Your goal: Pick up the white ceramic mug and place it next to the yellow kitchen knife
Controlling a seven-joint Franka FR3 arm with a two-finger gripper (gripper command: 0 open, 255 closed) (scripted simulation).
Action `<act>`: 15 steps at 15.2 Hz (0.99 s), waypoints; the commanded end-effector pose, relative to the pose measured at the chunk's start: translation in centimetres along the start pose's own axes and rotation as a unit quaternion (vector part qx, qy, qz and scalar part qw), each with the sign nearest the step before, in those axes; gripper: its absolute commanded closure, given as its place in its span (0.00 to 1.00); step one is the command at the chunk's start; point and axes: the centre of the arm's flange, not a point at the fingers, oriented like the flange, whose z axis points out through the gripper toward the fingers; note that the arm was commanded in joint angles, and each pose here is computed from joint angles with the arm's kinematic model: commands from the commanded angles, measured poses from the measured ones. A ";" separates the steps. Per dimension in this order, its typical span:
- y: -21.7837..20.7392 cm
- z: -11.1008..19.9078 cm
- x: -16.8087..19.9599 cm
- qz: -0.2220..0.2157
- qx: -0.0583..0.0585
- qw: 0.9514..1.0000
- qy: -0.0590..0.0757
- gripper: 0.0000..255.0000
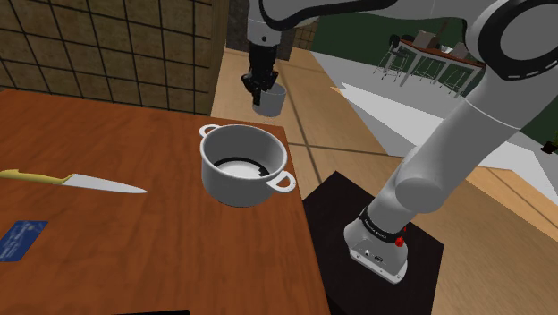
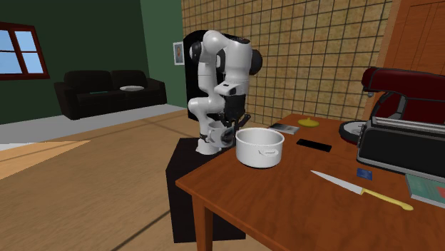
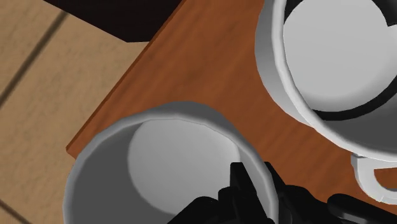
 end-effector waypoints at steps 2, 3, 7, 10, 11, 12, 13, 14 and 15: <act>-2.5 -0.5 -0.7 0.000 0.000 1.000 0.000 1.00; -3.8 -0.5 -0.9 0.000 0.000 1.000 0.000 1.00; -9.0 -0.7 -2.0 0.000 0.000 1.000 0.000 1.00; -12.9 -0.9 -2.7 0.000 0.000 1.000 0.000 1.00; -14.2 -0.9 -3.0 0.000 0.000 1.000 0.000 1.00; -15.5 -1.0 -3.3 0.000 0.000 1.000 0.000 1.00; -16.8 -1.0 -3.5 0.000 0.000 1.000 0.000 1.00; -18.1 -1.1 -3.8 0.000 0.000 1.000 0.000 1.00; -19.4 -1.2 -4.0 0.000 0.000 1.000 0.000 1.00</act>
